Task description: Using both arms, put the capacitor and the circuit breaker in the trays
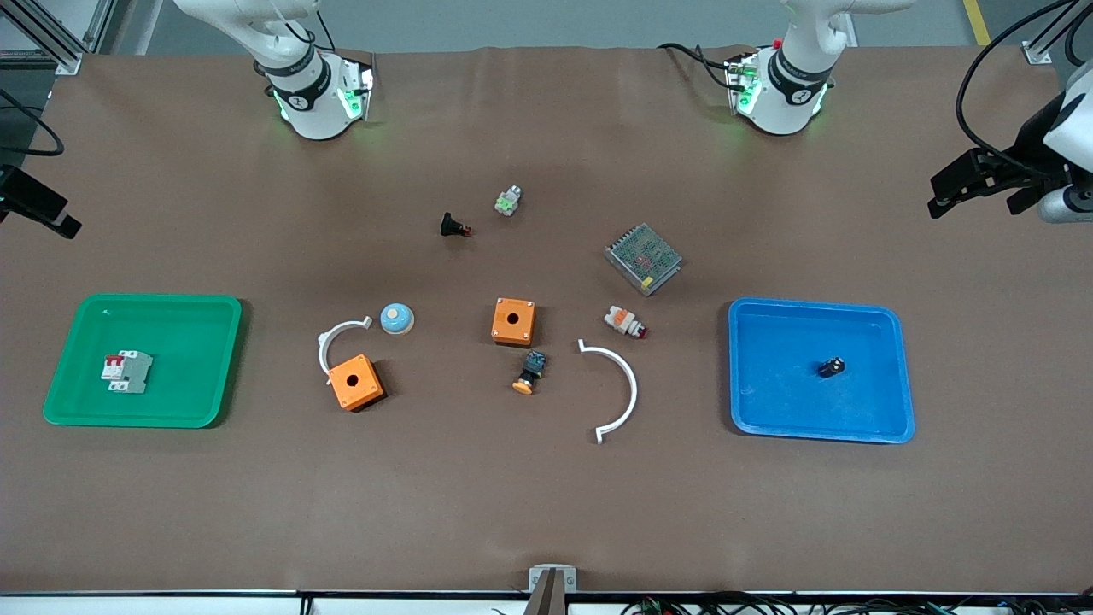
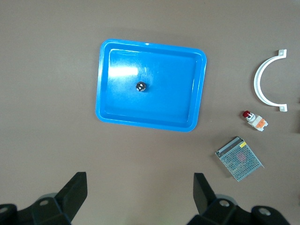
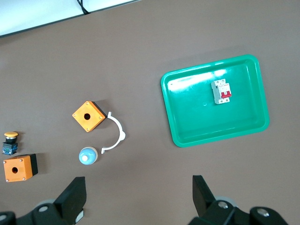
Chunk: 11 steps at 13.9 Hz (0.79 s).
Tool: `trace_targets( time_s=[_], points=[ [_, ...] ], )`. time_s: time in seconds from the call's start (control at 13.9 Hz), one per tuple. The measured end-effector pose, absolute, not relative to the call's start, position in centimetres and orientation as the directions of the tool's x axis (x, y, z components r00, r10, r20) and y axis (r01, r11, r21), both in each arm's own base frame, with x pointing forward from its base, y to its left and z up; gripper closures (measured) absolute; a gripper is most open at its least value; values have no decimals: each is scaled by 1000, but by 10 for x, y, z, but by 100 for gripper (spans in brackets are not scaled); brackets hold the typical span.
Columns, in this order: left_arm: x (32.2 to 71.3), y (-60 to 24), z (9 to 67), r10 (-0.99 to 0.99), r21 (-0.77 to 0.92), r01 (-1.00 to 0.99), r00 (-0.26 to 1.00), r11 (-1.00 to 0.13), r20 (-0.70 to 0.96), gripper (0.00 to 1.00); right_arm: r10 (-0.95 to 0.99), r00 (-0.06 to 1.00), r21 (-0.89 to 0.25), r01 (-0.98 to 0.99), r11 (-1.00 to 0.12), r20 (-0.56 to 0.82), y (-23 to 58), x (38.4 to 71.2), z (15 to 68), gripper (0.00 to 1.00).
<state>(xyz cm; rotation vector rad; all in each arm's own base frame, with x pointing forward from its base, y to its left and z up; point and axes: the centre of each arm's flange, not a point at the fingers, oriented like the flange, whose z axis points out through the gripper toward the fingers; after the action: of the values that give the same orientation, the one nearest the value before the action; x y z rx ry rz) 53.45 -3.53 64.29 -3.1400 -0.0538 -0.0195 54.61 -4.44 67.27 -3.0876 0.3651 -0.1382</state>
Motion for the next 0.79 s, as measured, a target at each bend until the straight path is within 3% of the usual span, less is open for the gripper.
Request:
trace_targets(
  time_s=[0.79],
  points=[
    [534, -47, 642, 12, -11, 12, 1000, -1000, 4, 0, -224, 972, -34, -222, -974, 67, -39, 558, 657, 0]
  ],
)
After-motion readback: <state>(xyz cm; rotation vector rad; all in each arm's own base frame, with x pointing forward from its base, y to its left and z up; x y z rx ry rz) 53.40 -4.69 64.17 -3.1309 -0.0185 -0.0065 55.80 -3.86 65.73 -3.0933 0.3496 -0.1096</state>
